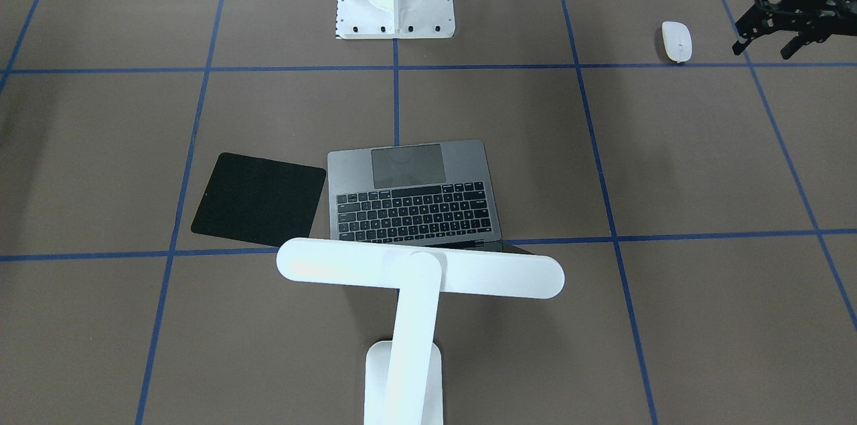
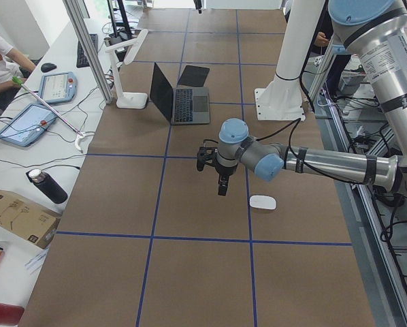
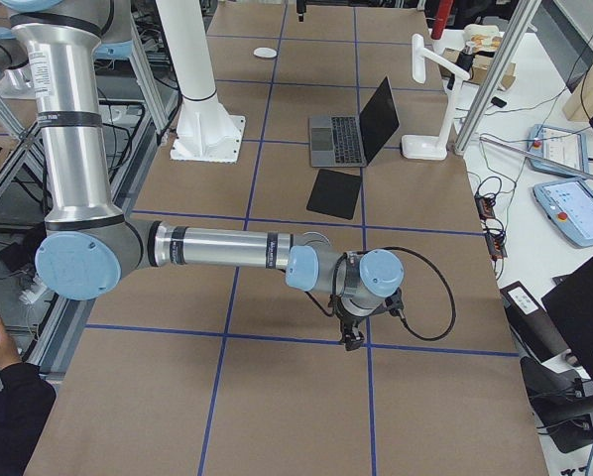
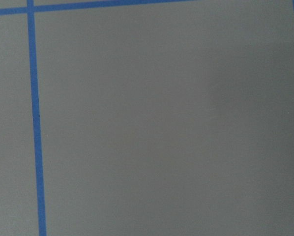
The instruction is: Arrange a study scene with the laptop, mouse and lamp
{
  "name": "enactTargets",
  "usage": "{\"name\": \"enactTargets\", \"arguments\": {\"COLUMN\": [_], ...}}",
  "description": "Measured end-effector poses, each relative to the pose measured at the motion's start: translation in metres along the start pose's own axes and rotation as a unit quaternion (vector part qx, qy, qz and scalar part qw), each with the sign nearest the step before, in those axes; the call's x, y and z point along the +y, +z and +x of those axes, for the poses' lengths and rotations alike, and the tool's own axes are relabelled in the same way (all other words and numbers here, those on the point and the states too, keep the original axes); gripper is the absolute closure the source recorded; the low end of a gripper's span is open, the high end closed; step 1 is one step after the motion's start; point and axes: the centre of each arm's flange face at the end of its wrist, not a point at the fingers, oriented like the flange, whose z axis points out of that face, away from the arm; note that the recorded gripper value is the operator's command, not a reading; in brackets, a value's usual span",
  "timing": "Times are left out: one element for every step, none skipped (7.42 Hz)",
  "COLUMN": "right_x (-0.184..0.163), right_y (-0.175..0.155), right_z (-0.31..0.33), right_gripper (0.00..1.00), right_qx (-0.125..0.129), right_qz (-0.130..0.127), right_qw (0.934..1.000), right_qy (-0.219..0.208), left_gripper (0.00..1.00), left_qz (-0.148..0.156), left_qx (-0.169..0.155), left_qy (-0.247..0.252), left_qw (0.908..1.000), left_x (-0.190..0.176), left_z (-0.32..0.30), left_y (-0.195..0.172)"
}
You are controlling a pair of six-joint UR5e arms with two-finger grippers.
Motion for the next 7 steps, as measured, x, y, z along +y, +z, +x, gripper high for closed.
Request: {"name": "enactTargets", "arguments": {"right_x": [-0.001, -0.002, -0.003, -0.003, -0.003, -0.002, -0.001], "right_y": [-0.002, -0.005, -0.008, -0.012, -0.015, -0.017, -0.017], "right_z": [-0.003, -0.006, -0.009, -0.013, -0.017, -0.019, -0.020], "right_gripper": [0.00, 0.00, 0.00, 0.00, 0.00, 0.00, 0.00], "right_qx": [0.000, 0.001, 0.002, 0.004, 0.005, 0.005, 0.006], "right_qz": [0.002, 0.005, 0.008, 0.012, 0.015, 0.017, 0.018], "right_qw": [1.0000, 1.0000, 0.9999, 0.9999, 0.9999, 0.9998, 0.9998], "right_qy": [-0.002, -0.005, -0.007, -0.003, 0.003, 0.007, 0.008], "left_gripper": [0.00, 0.00, 0.00, 0.00, 0.00, 0.00, 0.00], "left_qz": [-0.015, -0.021, -0.014, -0.004, 0.006, 0.012, 0.017], "left_qx": [0.000, -0.006, -0.012, -0.013, -0.010, -0.010, -0.014], "left_qy": [-0.008, -0.012, -0.008, -0.005, -0.010, -0.017, -0.023], "left_qw": [0.9998, 0.9997, 0.9998, 0.9999, 0.9999, 0.9997, 0.9995], "left_x": [0.008, 0.016, 0.022, 0.026, 0.028, 0.030, 0.033], "left_z": [0.008, 0.009, 0.003, -0.004, -0.007, -0.003, 0.002], "left_y": [0.012, 0.020, 0.027, 0.034, 0.040, 0.046, 0.054]}}
